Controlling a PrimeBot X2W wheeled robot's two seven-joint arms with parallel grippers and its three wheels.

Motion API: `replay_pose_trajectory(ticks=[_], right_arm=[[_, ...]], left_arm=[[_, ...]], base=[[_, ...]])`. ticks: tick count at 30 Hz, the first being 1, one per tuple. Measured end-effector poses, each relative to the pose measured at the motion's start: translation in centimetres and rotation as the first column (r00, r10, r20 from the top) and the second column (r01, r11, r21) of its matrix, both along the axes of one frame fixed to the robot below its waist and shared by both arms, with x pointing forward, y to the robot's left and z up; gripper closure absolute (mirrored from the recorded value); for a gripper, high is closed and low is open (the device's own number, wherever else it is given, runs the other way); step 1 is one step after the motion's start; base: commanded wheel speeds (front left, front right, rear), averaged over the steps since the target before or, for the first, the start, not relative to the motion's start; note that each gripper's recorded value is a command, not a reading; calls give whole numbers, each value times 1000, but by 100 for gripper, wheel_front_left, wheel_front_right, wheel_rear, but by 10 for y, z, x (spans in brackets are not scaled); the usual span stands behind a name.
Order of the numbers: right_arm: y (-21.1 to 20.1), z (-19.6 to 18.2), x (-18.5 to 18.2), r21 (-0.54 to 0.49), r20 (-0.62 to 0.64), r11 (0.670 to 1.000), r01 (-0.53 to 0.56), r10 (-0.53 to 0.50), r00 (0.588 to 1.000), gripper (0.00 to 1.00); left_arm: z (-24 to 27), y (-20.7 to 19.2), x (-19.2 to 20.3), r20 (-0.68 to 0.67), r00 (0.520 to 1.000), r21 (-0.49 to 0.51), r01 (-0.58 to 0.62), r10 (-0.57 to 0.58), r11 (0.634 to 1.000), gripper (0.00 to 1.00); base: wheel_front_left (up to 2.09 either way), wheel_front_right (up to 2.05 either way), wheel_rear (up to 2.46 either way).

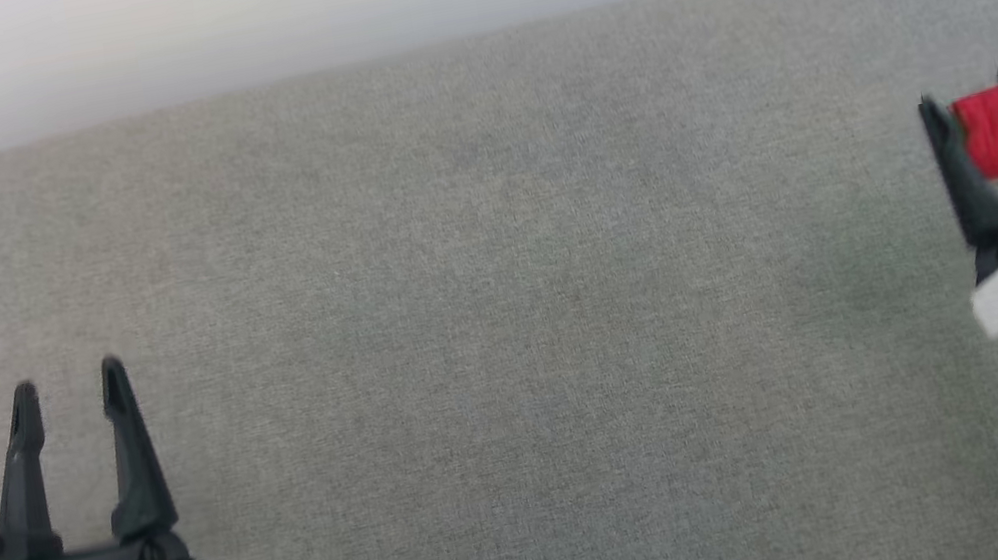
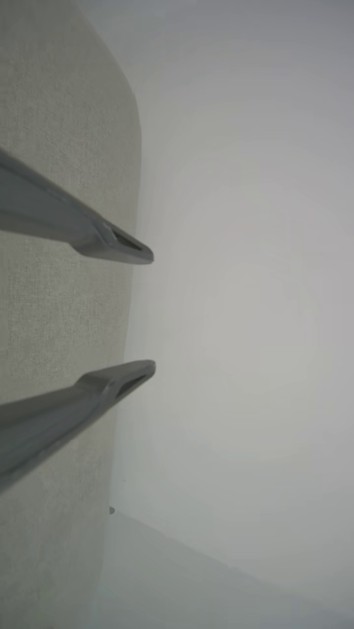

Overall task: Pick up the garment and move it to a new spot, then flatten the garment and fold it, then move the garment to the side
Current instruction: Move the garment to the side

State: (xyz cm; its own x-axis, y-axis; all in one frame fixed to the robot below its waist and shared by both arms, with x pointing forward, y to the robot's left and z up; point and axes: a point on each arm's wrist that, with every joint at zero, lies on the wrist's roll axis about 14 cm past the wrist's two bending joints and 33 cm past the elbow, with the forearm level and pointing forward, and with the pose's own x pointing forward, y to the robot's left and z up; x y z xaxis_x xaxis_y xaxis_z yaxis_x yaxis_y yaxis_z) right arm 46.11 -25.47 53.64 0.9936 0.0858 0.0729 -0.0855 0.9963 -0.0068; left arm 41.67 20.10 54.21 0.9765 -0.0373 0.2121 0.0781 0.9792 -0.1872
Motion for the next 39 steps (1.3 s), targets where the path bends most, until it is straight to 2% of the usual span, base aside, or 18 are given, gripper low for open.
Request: replay_pose_trajectory(ticks=[8, 21, 39], right_arm=[[19, -14, -35, 31, -4, 999, -14, 14, 1000, 0], [24, -23, -78, 81, -7, 997, 12, -11, 1000, 0], [32, -26, -94, 101, -8, 995, 2, -1, 1000, 0]], left_arm=[[-6, 17, -27, -26, 998, 17, -61, 61, 998, 0], [-13, 36, -68, -55, 990, 5, -130, 130, 992, 0], [-25, 53, -107, -93, 978, -43, -193, 189, 980, 0]], base=[[0, 0, 0], [0, 0, 0], [0, 0, 0]])
